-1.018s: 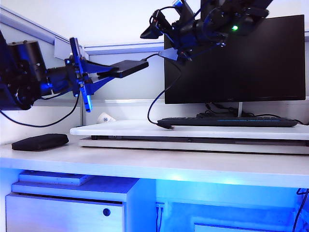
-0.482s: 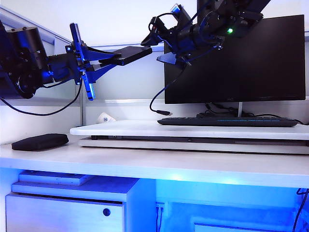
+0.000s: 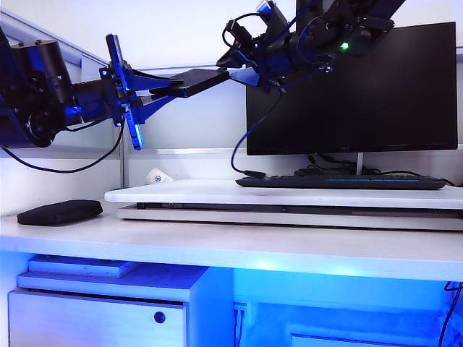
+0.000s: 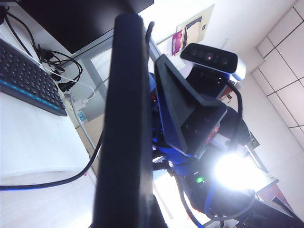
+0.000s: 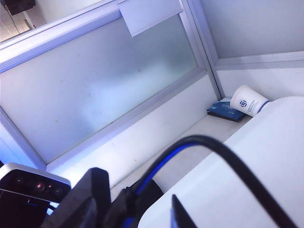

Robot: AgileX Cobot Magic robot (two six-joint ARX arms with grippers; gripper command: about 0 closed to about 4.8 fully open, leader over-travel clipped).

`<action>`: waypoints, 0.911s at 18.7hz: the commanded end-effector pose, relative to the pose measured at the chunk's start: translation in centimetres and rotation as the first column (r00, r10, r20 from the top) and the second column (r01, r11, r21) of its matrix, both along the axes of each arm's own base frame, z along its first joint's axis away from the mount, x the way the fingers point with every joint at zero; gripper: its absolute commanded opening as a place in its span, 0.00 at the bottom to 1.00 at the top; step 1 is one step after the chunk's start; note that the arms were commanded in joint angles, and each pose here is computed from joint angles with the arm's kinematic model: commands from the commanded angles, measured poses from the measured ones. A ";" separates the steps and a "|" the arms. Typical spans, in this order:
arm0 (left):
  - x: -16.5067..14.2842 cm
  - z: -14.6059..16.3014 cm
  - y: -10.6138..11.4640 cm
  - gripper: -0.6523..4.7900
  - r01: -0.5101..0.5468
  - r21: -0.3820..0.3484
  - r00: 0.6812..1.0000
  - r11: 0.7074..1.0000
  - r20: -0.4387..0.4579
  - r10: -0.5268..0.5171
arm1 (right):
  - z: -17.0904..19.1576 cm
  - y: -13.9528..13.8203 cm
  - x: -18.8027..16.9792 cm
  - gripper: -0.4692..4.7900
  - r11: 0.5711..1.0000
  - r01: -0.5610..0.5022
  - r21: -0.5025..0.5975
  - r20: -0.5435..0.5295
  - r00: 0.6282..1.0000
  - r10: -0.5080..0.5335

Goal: Unplug the data cable of the portable hard drive.

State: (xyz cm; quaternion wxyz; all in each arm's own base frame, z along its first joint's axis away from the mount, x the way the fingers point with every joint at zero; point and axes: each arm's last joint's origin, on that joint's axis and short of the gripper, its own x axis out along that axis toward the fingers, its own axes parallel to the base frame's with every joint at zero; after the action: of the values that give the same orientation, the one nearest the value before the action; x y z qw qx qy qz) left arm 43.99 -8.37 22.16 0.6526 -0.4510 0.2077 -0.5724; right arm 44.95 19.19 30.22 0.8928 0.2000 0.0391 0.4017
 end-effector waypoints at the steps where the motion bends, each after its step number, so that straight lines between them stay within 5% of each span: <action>1: -0.2 0.8 0.0 0.11 -0.002 -0.008 0.999 1.000 0.050 0.003 | 0.6 0.1 -0.2 0.46 1.000 -0.004 0.011 0.024 1.000 0.004; 9: -0.2 0.8 0.0 0.11 -0.002 -0.008 0.999 1.000 0.049 0.003 | 0.6 0.1 -0.2 0.10 1.000 -0.008 0.016 0.021 1.000 0.008; 17: -0.5 0.6 -0.9 0.11 0.076 0.034 0.996 0.997 0.048 -0.077 | 0.8 -3.2 1.3 0.09 0.979 0.200 0.038 0.051 0.978 -0.202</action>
State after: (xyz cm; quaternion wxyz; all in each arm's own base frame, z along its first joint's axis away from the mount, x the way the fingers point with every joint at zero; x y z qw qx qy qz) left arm 43.98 -9.29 22.03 0.6431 -0.4596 0.2229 -0.5705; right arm 45.48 17.95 30.33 0.9018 0.2066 0.0290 0.3786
